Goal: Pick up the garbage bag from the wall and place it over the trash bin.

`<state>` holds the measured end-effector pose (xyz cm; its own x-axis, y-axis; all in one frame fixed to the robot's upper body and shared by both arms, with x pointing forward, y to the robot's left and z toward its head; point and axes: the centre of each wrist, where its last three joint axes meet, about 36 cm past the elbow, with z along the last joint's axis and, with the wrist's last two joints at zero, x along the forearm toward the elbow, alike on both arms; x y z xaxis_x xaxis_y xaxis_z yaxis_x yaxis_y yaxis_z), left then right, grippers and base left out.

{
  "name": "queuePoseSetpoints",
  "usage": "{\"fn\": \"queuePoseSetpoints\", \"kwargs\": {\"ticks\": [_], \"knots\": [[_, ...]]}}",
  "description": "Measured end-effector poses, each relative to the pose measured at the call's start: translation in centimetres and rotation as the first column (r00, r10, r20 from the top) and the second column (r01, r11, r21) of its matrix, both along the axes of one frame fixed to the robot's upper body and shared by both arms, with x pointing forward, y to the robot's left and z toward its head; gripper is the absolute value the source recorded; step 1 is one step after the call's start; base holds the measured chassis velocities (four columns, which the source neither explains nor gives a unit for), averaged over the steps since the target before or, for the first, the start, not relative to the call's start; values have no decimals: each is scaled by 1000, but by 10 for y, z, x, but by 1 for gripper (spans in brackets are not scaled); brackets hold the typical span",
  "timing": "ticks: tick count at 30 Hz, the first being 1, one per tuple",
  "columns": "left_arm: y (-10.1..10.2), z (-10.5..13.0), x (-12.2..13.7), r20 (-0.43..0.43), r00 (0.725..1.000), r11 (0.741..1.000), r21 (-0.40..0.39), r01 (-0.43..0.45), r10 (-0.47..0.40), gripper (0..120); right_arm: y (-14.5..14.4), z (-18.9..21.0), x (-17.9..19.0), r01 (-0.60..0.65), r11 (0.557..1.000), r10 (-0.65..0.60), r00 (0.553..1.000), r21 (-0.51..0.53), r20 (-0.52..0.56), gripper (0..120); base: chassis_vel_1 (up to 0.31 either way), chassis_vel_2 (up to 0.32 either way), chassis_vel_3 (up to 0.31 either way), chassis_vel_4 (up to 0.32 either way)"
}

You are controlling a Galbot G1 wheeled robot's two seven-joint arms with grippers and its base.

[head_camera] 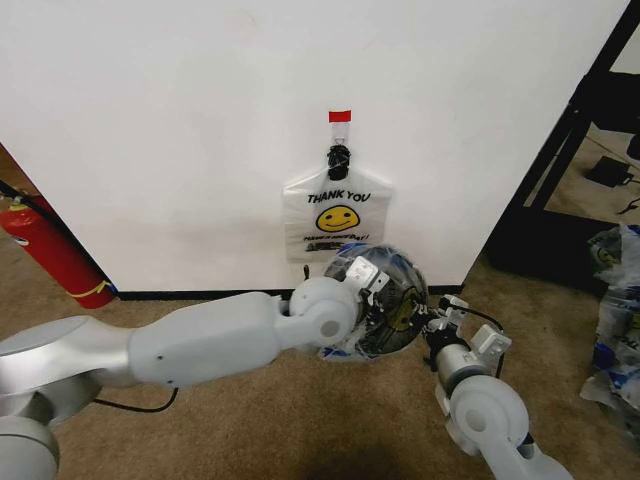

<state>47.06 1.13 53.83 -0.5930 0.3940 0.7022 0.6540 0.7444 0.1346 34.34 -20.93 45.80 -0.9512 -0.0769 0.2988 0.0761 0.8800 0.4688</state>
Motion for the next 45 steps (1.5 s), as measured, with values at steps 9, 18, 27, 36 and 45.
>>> {"fn": "queuePoseSetpoints", "kwargs": {"ticks": [9, 18, 27, 36, 45], "knots": [[-15, -30, 17, -4, 1000, 997, 74, -25, 25, 0, 12, -1, -5, -33, 999, 33, 999, -26, 24, 0, 0, 0, 0, 0], [-22, -56, 37, -3, 998, 991, 124, -58, 59, 0, 17, 1, -13, -53, 998, 54, 998, -14, 22, 0, 0, 0, 0, 0], [-22, -73, 39, -11, 998, 987, 144, -64, 67, 0, 21, 8, -16, -67, 998, 67, 998, 20, 21, 0, 0, 0, 0, 0], [-20, -78, 39, -16, 998, 988, 144, -64, 67, 0, 22, 9, -16, -72, 997, 71, 997, 34, 14, 0, 0, 0, 0, 0], [9, -45, 18, 25, 999, 994, 103, -32, 30, 0, 9, -4, -1, -23, 1000, 24, 1000, 13, -19, 0, 0, 0, 0, 0]]}}
